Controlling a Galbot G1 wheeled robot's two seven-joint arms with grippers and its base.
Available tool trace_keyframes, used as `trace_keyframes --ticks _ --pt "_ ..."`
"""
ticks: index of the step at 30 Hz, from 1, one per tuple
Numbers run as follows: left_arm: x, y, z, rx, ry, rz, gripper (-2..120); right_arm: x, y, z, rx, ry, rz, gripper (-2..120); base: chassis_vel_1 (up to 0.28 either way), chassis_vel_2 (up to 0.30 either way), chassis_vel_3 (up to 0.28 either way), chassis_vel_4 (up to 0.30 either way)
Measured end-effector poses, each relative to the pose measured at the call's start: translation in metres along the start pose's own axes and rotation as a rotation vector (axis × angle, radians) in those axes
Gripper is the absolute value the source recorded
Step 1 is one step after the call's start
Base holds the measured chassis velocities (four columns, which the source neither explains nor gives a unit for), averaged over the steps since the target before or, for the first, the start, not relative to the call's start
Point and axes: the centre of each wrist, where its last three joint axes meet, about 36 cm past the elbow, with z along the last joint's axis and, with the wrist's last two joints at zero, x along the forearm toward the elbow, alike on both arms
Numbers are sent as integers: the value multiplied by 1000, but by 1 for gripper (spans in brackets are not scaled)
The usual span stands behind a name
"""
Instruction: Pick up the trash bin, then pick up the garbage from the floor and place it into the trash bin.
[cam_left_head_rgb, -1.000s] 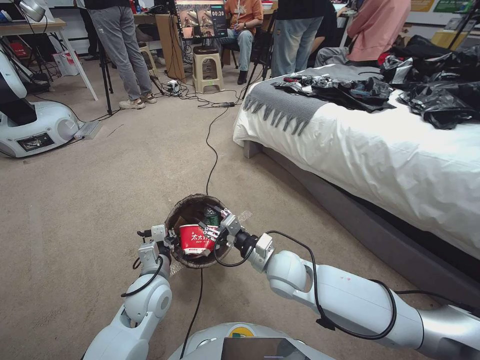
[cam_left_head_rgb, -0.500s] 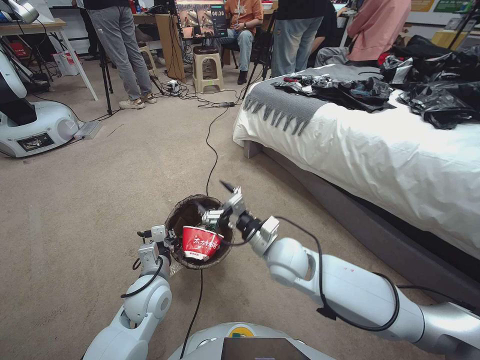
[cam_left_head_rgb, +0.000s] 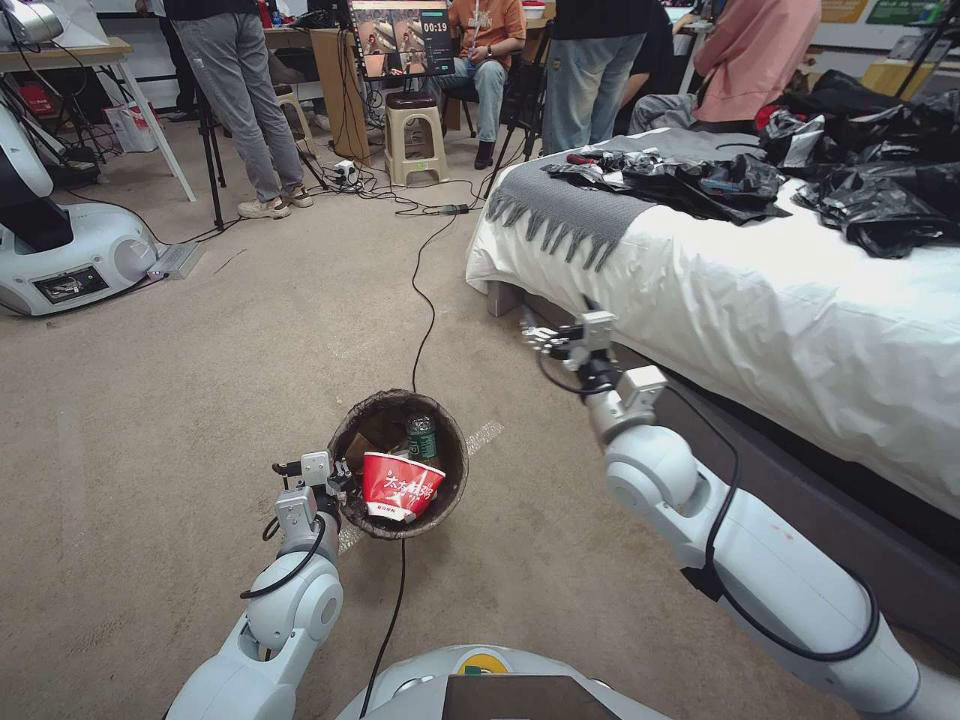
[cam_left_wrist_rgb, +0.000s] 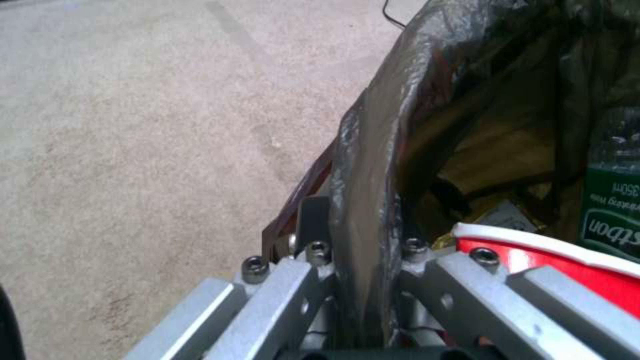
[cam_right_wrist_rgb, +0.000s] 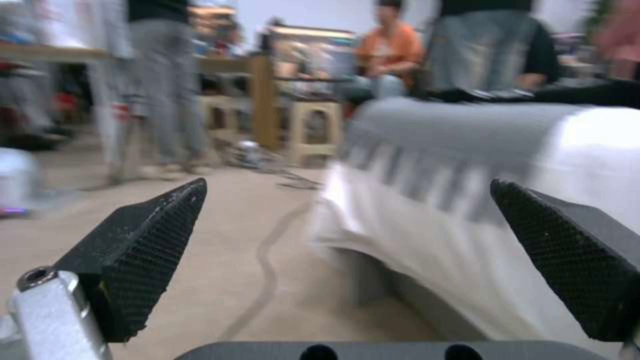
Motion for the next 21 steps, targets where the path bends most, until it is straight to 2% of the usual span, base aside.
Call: trace_keyframes --ticks 2,7,16,21 --pt "0 0 0 -3 -3 -3 0 8 -18 7 20 26 49 100 0 0 0 0" --pt "-1 2 0 -6 -6 -8 0 31 -37 28 46 94 86 100 0 0 0 0" --pt "-2 4 -1 -11 -11 -13 0 66 -40 60 62 194 110 100 0 0 0 0" --pt "-2 4 -1 -12 -13 -15 0 86 -27 72 59 231 108 100 0 0 0 0"
